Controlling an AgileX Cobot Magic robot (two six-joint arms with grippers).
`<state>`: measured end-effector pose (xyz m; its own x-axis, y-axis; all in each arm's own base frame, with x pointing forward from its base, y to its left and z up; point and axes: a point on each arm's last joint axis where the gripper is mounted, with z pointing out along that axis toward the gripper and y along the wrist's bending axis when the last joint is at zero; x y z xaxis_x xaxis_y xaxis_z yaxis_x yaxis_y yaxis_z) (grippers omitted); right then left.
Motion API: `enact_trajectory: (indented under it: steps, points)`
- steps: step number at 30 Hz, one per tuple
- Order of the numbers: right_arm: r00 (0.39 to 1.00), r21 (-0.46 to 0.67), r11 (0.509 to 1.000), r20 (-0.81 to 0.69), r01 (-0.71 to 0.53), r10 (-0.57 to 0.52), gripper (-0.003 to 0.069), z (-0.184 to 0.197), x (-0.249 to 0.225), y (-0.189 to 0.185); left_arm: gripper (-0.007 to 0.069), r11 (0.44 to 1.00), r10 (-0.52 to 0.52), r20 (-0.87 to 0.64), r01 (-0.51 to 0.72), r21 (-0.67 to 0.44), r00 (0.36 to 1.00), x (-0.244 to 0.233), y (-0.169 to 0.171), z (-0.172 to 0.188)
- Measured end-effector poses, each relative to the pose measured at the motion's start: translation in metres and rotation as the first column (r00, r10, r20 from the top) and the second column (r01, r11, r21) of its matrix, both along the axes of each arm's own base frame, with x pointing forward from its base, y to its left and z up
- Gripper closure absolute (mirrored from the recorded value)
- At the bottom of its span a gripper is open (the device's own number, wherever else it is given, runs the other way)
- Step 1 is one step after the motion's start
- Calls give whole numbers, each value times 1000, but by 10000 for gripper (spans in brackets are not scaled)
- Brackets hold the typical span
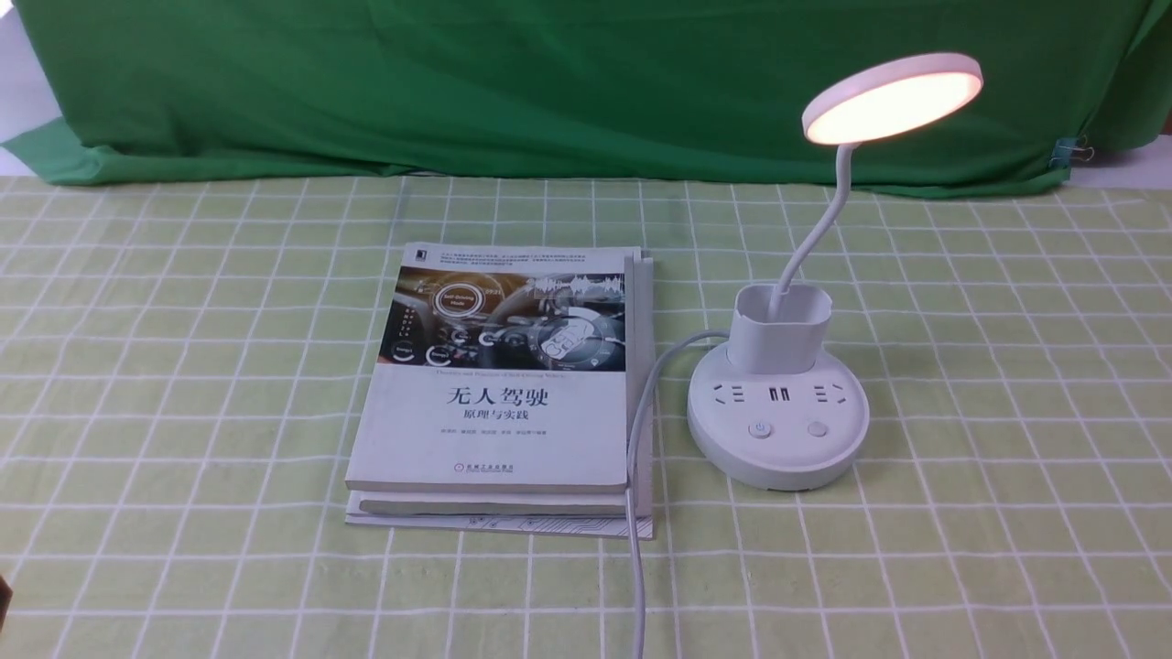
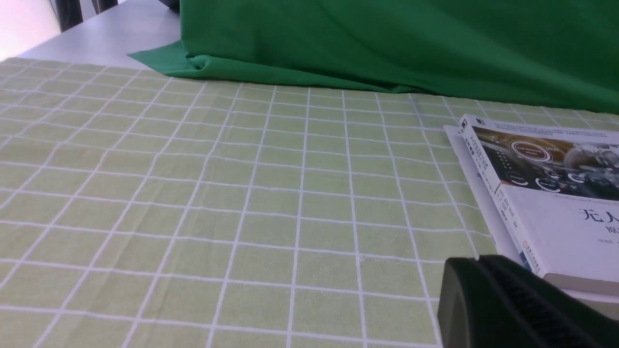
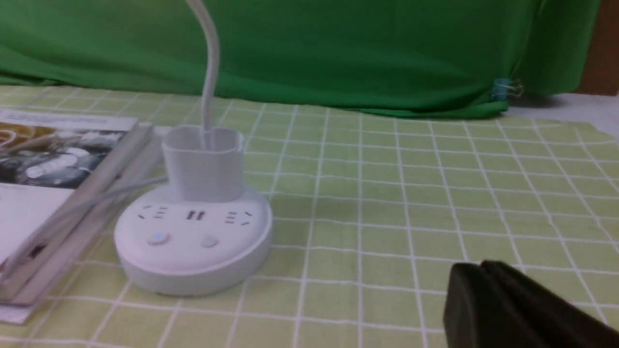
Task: Turn on the table lamp on the green coffee tablecloth with your hand.
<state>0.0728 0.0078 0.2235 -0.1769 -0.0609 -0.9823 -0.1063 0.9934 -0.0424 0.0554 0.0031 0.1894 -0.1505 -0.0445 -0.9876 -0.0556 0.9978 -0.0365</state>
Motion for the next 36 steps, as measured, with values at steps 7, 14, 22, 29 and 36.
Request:
enact_trajectory:
  steps: [7, 14, 22, 29, 36]
  points:
    - [999, 1, 1000, 39, 20, -20, 630, -30, -11, -2, 622, 1000, 0, 0, 0, 0, 1000, 0, 0, 0]
    - [1000, -10, 1000, 24, 11, -10, 621, -34, -17, -1, 622, 1000, 0, -1, 0, 0, 1000, 0, 0, 0]
    - [1000, -21, 1000, 19, 12, -11, 605, -35, -17, -1, 622, 1000, 0, 0, 0, 0, 1000, 0, 0, 0]
    - [1000, -23, 1000, 18, 11, -11, 589, -35, -17, -1, 622, 1000, 0, 0, 0, 0, 1000, 0, 0, 0]
    - [1000, -23, 1000, 18, 11, -11, 576, -35, -17, -1, 622, 1000, 0, 0, 0, 0, 1000, 0, 0, 0]
